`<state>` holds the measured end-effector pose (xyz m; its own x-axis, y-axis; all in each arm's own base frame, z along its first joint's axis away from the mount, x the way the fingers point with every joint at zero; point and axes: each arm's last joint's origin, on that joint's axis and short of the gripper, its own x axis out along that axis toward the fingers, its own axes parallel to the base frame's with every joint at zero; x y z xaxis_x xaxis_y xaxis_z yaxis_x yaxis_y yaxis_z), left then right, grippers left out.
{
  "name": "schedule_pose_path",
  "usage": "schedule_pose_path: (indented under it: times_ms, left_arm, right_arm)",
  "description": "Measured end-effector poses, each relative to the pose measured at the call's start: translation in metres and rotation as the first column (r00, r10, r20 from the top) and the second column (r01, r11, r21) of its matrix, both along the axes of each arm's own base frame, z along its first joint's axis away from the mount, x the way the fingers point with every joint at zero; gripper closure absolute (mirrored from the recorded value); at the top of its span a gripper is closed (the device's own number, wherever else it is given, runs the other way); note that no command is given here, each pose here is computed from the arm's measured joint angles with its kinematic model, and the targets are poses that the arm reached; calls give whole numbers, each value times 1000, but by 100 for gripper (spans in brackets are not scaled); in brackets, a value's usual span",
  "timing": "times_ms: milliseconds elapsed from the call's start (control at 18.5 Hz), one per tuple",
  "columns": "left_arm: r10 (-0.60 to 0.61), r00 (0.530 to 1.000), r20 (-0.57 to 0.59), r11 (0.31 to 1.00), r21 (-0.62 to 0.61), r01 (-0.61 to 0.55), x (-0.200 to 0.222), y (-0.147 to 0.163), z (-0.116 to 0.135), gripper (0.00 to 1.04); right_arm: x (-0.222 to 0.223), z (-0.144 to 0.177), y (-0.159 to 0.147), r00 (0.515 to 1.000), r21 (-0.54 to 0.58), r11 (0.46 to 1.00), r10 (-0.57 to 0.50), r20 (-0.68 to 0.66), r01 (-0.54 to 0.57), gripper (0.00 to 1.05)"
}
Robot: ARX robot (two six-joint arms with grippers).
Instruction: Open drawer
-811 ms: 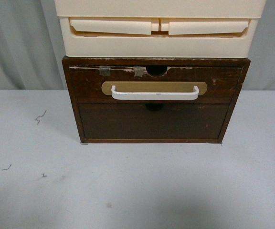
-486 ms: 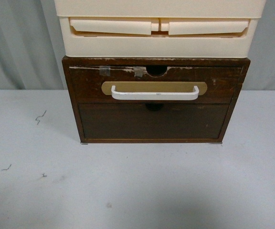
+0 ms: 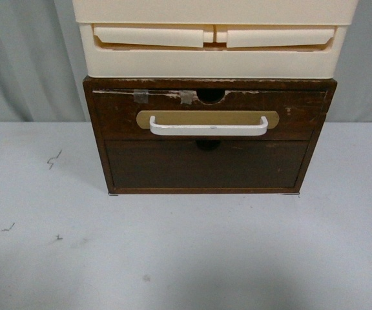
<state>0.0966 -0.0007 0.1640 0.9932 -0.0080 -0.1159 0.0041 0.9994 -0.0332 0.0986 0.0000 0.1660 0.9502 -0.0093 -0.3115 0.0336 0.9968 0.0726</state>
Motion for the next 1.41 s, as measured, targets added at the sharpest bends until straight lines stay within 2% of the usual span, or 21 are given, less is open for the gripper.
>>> schedule_pose_path:
  times_ms: [54,108,216,270,378,432,595,703,865,1081,1189,1405]
  left_arm:
    - [-53,976,-210,998,-56,42,5,-4,4,7]
    - [-114,958,-261,988,-127,83,15,-9,12,7]
    - [-266,927,-264,939,-289,187,36,-30,13,7]
    - [-339,903,-265,904,-356,235,47,-44,9,7]
    - [-418,868,-268,835,-490,251,74,-66,-2,7]
    - [-436,866,-245,794,-558,242,91,-75,-3,7]
    - [-475,867,-153,664,-708,239,139,-96,-7,7]
    - [-487,863,-134,565,-802,195,163,-101,-20,7]
    - [-475,874,-99,440,-887,139,195,-109,-32,7]
    - [-462,878,-125,345,-937,49,227,-117,-54,7]
    - [-462,876,-138,327,-945,24,239,-120,-60,7]
    - [-476,867,-145,308,-951,10,257,-126,-63,7]
  right_arm:
    - [6,4,-2,984,101,995,-1,-181,20,6]
    - [12,3,-2,977,228,974,33,-212,16,6]
    - [27,-5,2,965,449,893,125,-230,-8,6]
    - [37,-13,6,951,550,835,180,-252,-12,6]
    - [61,-19,18,938,714,699,275,-213,-43,6]
    - [81,-17,27,940,769,635,298,-167,-64,6]
    - [135,-13,45,966,855,506,258,-21,-117,6]
    - [166,-25,54,976,887,449,216,15,-113,6]
    - [197,-50,68,982,919,388,191,-7,-69,6]
    - [236,-69,76,992,949,314,121,-30,-9,6]
    - [249,-74,80,994,956,294,108,-34,1,6]
    - [270,-74,97,991,956,292,130,-30,-9,6]
